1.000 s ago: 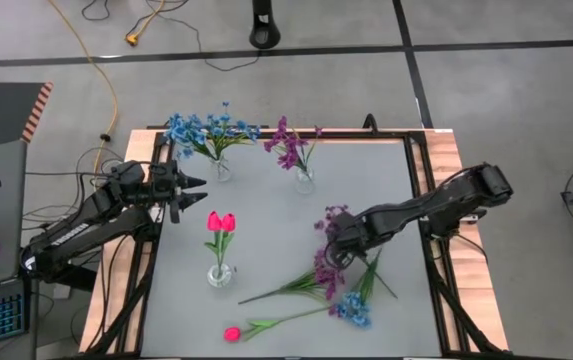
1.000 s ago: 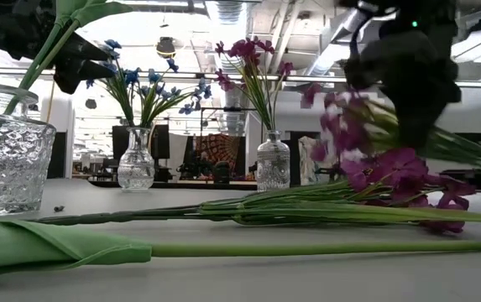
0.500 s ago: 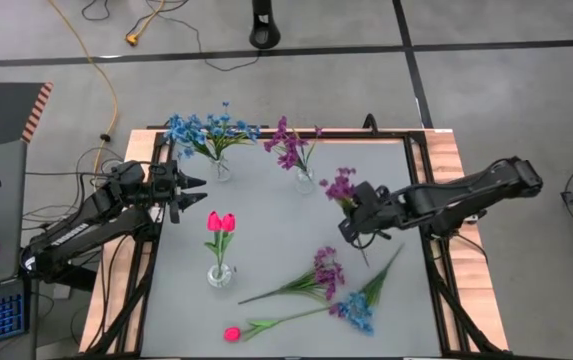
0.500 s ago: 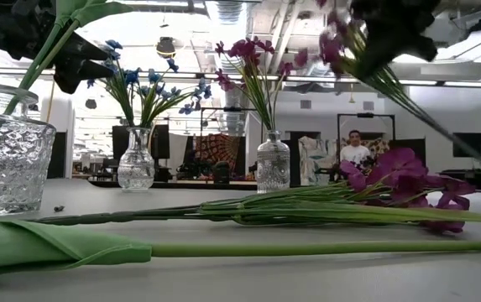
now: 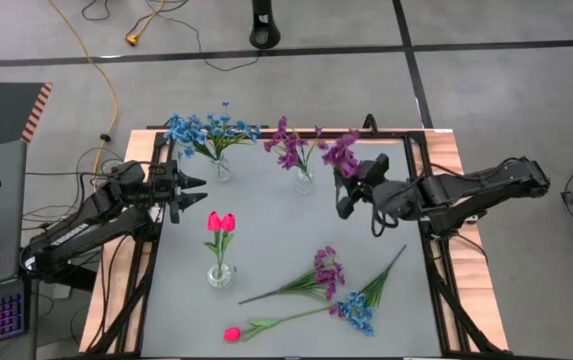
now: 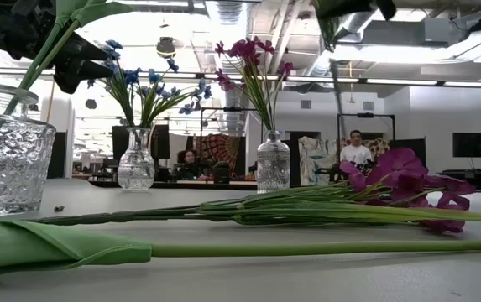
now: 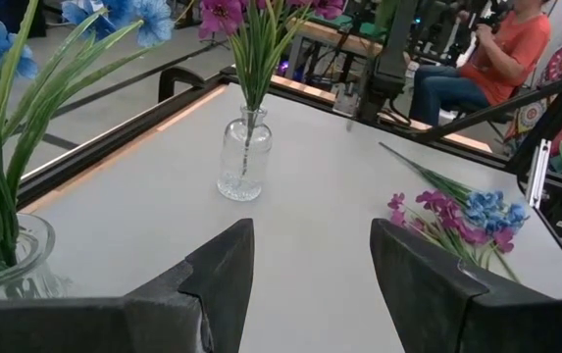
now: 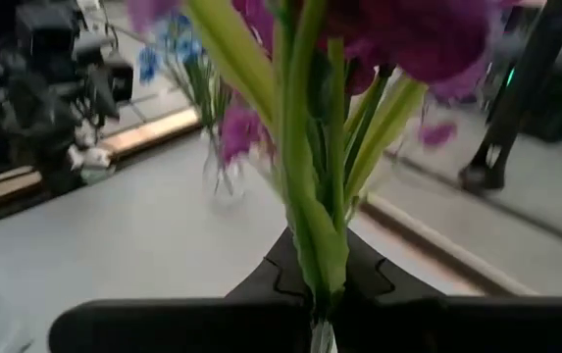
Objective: Sort flowers into vase by color
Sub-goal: Put the right violet flower into the top right transparent vase
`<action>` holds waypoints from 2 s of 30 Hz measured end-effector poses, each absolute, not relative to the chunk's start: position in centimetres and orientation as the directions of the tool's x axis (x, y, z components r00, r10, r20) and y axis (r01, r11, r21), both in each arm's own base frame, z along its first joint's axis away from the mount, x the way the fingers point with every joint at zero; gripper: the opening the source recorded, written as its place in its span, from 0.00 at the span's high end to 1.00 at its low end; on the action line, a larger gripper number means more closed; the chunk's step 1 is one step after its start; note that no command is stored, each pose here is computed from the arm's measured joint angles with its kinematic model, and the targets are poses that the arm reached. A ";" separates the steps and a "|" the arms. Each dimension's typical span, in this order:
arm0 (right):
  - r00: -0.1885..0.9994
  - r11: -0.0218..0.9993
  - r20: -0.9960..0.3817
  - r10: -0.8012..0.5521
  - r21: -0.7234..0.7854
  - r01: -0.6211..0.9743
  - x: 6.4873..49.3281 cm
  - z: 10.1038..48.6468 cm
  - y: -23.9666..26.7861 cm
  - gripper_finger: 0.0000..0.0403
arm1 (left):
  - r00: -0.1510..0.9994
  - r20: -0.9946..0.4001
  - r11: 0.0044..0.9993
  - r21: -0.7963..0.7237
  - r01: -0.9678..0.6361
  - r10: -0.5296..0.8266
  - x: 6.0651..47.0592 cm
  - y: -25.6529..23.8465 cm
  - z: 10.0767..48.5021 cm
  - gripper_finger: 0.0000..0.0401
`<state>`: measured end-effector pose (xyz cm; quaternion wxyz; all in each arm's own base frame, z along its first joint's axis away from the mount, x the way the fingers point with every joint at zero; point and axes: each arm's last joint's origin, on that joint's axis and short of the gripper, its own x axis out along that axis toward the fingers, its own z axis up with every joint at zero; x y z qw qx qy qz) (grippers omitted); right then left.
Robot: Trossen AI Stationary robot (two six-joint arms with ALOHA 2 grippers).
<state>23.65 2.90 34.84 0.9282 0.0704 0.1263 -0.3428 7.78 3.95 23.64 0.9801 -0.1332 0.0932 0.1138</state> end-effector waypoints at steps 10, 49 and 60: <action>0.821 0.833 -0.147 -0.551 -0.051 0.550 25.0 37.0 -1.2 0.90 | 0.956 -0.213 0.938 -0.241 -0.250 0.200 7.8 4.0 23.6 0.52; 0.883 0.881 -0.007 -0.470 -0.066 0.469 26.1 31.8 -6.1 0.90 | 0.944 -0.217 0.920 -0.251 -0.300 0.249 7.7 4.1 23.6 0.52; 0.880 0.882 -0.071 -0.469 -0.074 0.465 27.0 30.6 -6.3 0.87 | 0.944 -0.217 0.920 -0.250 -0.301 0.250 7.7 4.1 23.6 0.52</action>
